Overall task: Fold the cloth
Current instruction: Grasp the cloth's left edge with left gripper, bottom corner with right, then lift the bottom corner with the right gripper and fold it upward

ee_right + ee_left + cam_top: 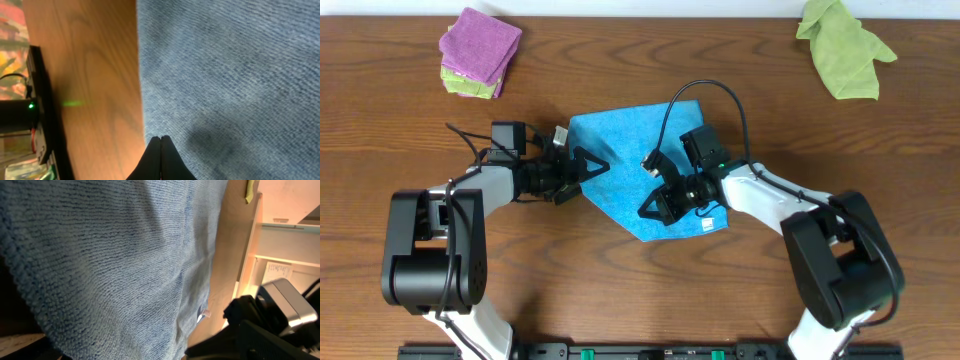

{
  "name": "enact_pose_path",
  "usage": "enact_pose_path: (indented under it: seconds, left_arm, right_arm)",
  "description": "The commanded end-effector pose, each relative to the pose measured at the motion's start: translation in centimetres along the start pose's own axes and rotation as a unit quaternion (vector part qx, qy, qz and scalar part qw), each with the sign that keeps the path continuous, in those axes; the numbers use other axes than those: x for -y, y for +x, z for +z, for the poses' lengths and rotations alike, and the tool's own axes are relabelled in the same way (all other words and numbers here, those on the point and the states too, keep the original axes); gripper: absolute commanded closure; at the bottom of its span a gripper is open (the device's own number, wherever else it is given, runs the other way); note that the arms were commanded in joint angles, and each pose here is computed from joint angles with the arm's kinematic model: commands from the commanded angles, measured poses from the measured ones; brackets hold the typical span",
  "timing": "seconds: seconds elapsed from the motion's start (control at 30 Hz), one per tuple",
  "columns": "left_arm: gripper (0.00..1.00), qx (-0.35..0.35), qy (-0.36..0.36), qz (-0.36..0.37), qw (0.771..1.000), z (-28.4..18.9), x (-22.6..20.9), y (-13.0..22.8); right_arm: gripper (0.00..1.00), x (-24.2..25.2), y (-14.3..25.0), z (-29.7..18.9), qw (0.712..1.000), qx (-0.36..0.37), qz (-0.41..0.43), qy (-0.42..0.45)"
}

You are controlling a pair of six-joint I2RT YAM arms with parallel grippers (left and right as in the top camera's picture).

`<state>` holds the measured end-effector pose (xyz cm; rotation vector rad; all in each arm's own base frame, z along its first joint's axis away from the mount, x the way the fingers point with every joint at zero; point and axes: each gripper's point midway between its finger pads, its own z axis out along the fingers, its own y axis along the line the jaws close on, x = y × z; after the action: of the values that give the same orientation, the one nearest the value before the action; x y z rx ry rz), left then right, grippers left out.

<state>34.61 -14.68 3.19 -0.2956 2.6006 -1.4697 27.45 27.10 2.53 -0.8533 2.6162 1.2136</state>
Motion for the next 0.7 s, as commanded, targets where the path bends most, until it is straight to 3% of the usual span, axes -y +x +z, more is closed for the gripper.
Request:
enact_pose_path:
  seconds: [0.0, 0.23, 0.67]
  left_arm:
    - [0.05, -0.009, -0.022, -0.016, 1.0, 0.8, -2.0, 1.0]
    - [0.05, -0.025, -0.017, 0.002, 1.0, 1.9, -1.1, 1.8]
    - [0.05, -0.116, 0.147, -0.026, 0.982, 1.1, 4.8, 4.8]
  right_arm:
    - [0.99, 0.8, 0.4, 0.9, 1.0, -0.006, 0.019, 0.007]
    - [0.99, 2.6, 0.5, 2.0, 0.999, -0.005, 0.042, 0.028]
    - [0.99, 5.1, -3.0, 0.8, 0.992, 0.037, 0.065, 0.106]
